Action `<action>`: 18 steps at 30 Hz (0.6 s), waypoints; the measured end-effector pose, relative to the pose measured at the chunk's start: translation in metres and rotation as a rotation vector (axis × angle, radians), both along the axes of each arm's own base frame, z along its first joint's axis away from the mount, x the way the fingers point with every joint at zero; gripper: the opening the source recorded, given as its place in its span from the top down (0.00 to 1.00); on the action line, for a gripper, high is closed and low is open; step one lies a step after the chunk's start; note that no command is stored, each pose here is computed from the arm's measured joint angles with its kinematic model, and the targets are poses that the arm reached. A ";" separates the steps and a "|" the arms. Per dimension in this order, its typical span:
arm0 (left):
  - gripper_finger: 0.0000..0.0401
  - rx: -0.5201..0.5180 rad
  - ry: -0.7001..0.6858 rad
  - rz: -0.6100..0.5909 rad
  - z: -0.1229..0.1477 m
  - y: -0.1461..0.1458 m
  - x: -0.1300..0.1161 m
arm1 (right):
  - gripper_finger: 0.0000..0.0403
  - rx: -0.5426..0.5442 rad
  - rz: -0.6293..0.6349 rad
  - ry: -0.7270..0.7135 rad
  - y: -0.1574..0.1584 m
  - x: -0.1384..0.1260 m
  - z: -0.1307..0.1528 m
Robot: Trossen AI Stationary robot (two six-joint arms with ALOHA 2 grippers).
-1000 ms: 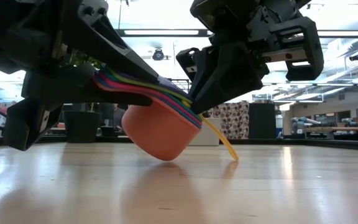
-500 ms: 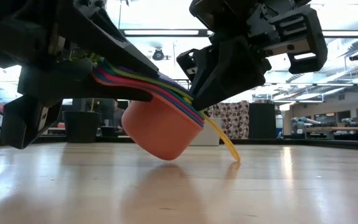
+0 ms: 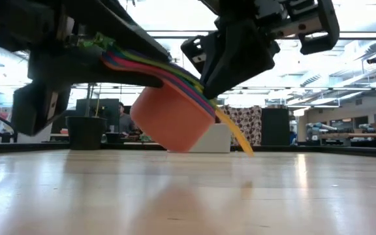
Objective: Nest measuring cups in basket
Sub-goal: Put the stacked measuring cups into the gray bin
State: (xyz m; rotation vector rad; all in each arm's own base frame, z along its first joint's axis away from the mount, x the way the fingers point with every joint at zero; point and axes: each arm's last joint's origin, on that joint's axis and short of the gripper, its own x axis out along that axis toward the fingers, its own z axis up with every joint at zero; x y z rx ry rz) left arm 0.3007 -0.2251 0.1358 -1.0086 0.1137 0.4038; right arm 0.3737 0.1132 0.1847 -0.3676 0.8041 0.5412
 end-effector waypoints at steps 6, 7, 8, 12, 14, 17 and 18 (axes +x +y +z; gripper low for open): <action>0.82 0.036 0.024 -0.025 0.014 0.011 0.004 | 0.92 -0.040 0.011 0.032 0.000 0.001 0.011; 0.82 0.038 0.029 -0.029 0.017 0.013 0.004 | 0.92 -0.041 0.010 0.032 0.000 0.002 0.013; 0.82 0.039 0.032 -0.028 0.020 0.016 0.005 | 0.92 -0.042 0.010 0.033 0.000 0.002 0.017; 0.82 0.061 0.058 -0.024 0.034 0.028 0.006 | 0.92 -0.079 -0.020 0.041 -0.004 0.001 0.033; 0.82 0.072 0.080 -0.026 0.042 0.036 0.005 | 0.92 -0.106 -0.042 0.052 -0.008 0.001 0.041; 0.82 0.096 0.109 -0.020 0.056 0.049 0.004 | 0.92 -0.121 -0.070 0.046 -0.015 0.001 0.055; 0.82 0.101 0.118 -0.025 0.061 0.053 0.004 | 0.92 -0.129 -0.081 0.045 -0.018 -0.001 0.059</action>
